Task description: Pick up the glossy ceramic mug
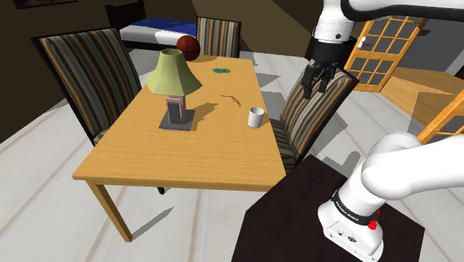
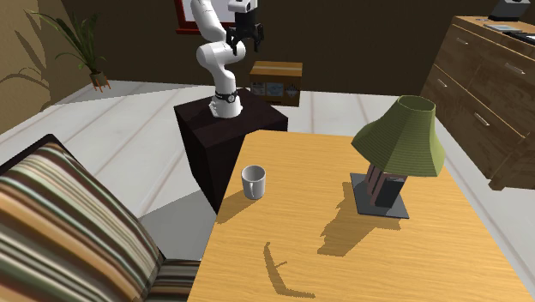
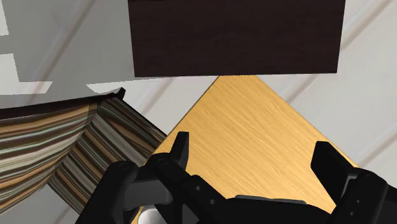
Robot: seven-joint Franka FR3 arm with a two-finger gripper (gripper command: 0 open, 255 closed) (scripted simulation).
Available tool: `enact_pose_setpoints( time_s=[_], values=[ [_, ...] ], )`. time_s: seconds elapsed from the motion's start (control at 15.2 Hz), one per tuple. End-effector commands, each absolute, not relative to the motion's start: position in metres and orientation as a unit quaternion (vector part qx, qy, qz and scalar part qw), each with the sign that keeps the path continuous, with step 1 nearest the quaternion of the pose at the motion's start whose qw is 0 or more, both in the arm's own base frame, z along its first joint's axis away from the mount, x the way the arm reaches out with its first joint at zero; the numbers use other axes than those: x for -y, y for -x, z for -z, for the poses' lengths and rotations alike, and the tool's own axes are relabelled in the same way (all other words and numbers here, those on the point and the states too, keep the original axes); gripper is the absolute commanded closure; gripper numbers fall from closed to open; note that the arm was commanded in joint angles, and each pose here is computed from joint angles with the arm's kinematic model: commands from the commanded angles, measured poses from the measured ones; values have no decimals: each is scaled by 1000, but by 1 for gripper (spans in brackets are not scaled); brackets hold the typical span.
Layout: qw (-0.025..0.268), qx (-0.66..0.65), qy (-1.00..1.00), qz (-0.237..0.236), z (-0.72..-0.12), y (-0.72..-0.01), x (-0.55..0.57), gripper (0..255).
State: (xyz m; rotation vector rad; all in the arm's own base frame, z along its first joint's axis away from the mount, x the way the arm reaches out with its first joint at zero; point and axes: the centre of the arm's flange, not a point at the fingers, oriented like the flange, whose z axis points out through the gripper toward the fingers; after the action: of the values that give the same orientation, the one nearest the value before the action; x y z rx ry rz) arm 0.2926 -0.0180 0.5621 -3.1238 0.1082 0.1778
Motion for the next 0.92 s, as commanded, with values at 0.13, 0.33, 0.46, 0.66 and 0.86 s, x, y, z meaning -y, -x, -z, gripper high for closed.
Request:
enact_pose_setpoints(
  time_s=[0.13,0.33,0.46,0.66,0.86],
  values=[
    [3,-32,998,-56,-545,-311,26,0],
    [0,-27,998,-56,-519,-338,37,0],
    [-2,-24,998,-56,-502,-356,45,0],
    [-5,-20,998,-55,-477,-384,56,0],
    [-8,-15,998,-55,-451,-411,68,0]
  ],
)
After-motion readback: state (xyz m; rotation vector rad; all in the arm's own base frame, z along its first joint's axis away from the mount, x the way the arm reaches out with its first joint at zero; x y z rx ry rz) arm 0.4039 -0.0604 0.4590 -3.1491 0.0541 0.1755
